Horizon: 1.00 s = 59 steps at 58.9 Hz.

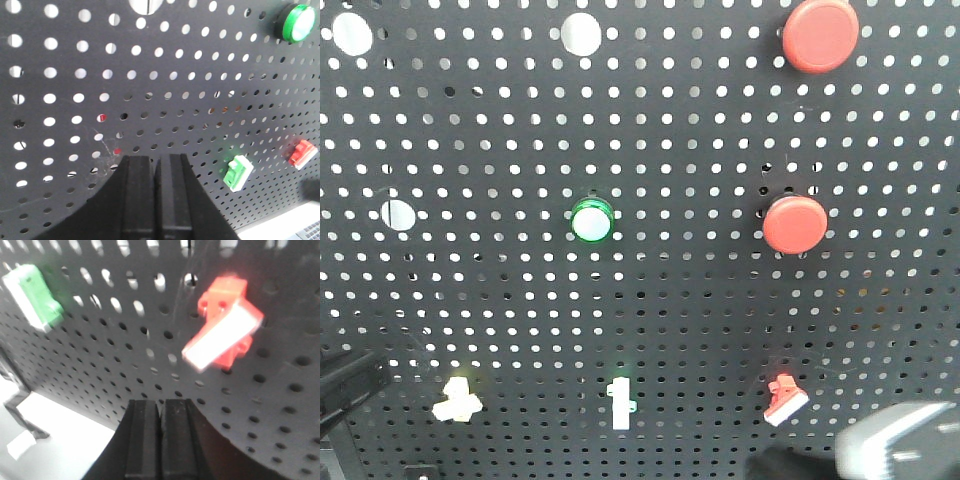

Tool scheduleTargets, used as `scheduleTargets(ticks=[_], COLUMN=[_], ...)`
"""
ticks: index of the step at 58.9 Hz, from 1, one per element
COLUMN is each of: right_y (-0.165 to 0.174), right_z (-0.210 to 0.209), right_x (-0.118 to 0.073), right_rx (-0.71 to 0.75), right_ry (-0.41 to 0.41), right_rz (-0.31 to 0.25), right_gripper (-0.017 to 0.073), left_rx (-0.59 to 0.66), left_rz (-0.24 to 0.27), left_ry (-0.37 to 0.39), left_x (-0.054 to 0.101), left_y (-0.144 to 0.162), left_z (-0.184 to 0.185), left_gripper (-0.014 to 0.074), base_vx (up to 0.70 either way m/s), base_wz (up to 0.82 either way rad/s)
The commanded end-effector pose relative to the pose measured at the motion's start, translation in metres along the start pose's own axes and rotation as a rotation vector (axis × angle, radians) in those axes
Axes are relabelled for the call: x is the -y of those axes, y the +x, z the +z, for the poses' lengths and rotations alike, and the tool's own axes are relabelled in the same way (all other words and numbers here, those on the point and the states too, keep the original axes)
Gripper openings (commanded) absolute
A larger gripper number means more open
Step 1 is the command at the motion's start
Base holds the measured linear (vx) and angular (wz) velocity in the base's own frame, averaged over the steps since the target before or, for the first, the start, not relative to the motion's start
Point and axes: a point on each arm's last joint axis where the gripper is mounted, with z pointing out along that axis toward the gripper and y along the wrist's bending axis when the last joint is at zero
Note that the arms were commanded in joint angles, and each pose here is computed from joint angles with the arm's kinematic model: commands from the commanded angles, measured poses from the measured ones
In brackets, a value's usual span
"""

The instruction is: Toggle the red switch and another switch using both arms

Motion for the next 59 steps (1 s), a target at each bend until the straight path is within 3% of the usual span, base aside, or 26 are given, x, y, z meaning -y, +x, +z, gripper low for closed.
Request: scheduleTargets(ticks=[1, 11, 44, 50, 59], right_y=[-0.034, -0.047, -0.047, -0.047, -0.046], right_z=[-0.016, -0.031, -0.033, -0.033, -0.033], right_x=[-0.005, -0.007, -0.007, -0.007, -0.007], right_rx=[0.242, 0.354, 0.355, 0.355, 0.343], right_ry=[-0.034, -0.049, -0.048, -0.048, -0.046], right_rz=[-0.019, -0.025, -0.022, -0.018, -0.018], right_gripper=[-0.0006, -0.0006, -0.0006, -0.0006, -0.0006], left_rx=[0.109, 0.091, 0.096, 0.1, 0.143], left_rz=[-0.005, -0.004, -0.005, 0.055, 0.236], left_ry=[0.02, 0.019, 0.019, 0.005, -0.095], left_x=[0.004, 0.004, 0.004, 0.001, -0.015], left_y=[-0.019, -0.017, -0.017, -0.01, 0.01], left_z=[-0.003, -0.003, -0.003, -0.008, -0.028], left_gripper=[0.0002, 0.0002, 0.0002, 0.0002, 0.0002], base_vx=[0.0, 0.0, 0.0, 0.0, 0.0], base_wz=[0.0, 0.0, 0.0, 0.0, 0.0])
